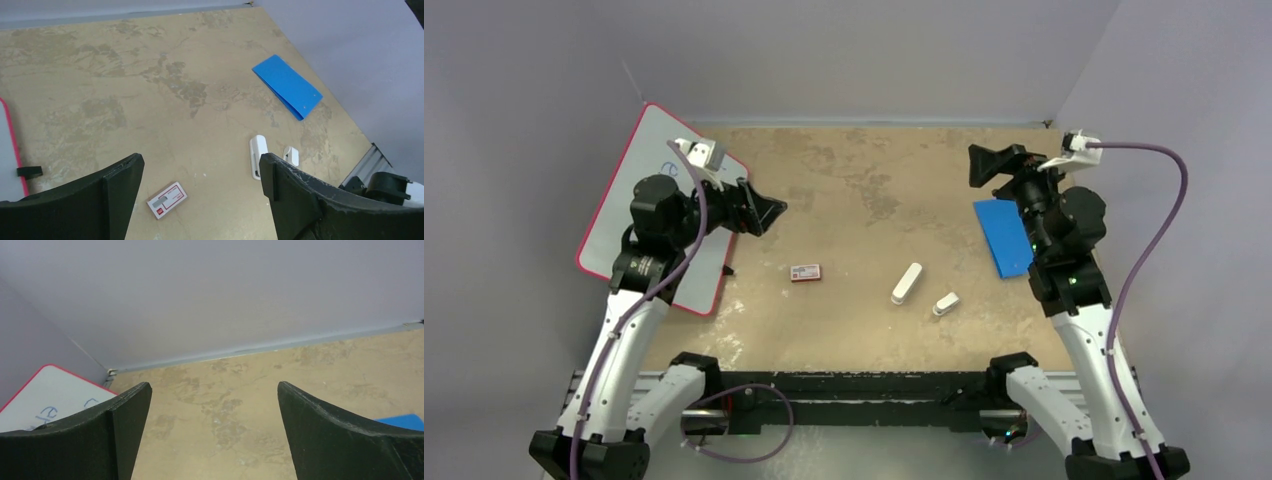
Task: Load the staples into the stapler
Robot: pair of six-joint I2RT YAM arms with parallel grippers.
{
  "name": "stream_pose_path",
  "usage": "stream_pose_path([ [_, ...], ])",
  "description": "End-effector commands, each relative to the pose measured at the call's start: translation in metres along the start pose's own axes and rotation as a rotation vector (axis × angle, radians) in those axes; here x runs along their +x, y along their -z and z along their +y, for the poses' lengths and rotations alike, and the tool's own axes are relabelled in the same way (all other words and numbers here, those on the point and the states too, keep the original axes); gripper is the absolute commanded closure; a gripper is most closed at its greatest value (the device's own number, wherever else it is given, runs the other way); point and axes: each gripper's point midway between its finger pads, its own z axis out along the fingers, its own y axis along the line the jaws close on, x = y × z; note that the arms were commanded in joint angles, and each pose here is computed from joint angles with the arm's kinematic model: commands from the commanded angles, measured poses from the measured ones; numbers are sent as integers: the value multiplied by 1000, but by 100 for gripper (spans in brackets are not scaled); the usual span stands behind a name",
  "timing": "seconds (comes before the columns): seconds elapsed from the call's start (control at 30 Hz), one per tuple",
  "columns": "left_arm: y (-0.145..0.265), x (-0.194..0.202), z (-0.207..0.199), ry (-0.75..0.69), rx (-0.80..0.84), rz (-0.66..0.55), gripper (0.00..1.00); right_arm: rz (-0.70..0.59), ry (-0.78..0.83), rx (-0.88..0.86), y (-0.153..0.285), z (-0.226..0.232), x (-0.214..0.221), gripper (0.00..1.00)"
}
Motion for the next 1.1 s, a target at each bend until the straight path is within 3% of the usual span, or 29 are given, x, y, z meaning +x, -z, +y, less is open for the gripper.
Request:
stream_pose_path([
  [0.0,4,-7,-19,14,109,-67,13,-29,48,-157,-6,27,-8,1],
  [0.2,-7,29,-19,112,172,33,12,101,85,-328,-23,54,27,2],
  [0.37,-26,69,-7,265,181,204,13,267,143,-388,-48,84,87,10],
  [0.43,-30,87,-5,344,181,274,13,325,204,-389,-55,86,116,11],
  [0.53,-36,115,-4,454,193,375,15,423,390,-592,-45,95,164,11],
  [0.7,-44,157,-4,570,156,485,16,457,588,-727,-30,89,216,9],
  [0.8,-49,172,3,609,107,504,17,508,625,-790,-22,98,248,9],
  [1.07,-44,194,66,614,-290,482,31,576,672,-954,-9,148,330,14],
])
